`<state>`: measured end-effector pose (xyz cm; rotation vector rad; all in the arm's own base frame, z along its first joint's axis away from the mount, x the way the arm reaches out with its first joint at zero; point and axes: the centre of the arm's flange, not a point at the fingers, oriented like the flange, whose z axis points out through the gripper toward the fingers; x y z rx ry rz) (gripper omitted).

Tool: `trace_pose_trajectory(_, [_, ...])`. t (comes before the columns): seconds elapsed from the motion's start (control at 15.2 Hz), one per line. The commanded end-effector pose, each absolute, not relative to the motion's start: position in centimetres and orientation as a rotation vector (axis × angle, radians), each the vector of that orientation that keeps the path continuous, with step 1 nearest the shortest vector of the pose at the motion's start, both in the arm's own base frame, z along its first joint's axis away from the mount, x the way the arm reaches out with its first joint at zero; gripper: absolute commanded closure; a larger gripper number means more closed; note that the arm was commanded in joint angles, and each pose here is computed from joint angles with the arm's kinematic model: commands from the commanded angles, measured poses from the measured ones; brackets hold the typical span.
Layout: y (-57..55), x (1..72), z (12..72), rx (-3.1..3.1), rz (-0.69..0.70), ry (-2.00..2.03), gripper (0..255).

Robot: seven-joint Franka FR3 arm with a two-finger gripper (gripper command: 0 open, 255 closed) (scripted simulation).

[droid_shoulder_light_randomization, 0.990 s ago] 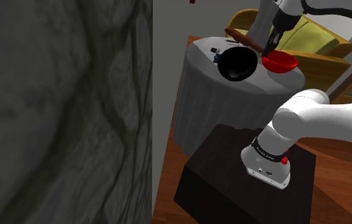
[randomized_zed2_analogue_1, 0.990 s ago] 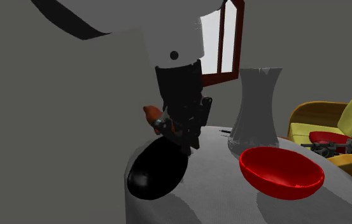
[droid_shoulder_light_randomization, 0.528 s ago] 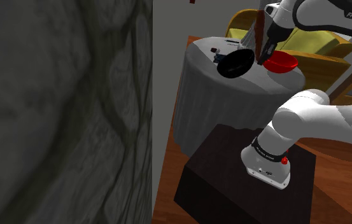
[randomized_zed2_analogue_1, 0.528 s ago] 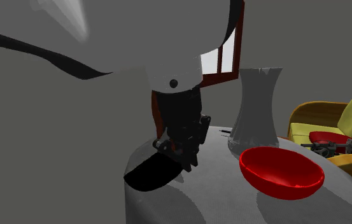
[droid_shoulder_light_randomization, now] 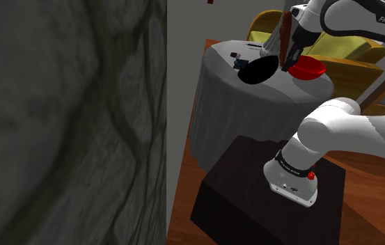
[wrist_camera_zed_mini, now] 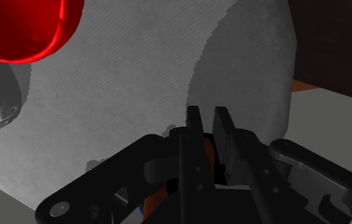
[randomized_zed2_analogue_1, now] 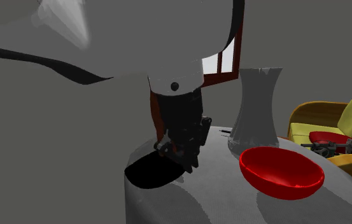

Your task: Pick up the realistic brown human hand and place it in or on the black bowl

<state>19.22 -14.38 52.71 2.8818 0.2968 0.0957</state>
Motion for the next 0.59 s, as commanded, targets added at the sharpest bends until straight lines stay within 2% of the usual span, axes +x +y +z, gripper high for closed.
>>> trace_pose_trajectory(0.0, [-14.2,19.4,52.2,2.890,0.083,0.305,0])
trace_pose_trajectory(0.33, [-14.3,19.4,52.2,2.890,0.083,0.305,0])
trace_pose_trajectory(0.53, [-13.4,19.1,56.1,2.890,0.083,0.305,0])
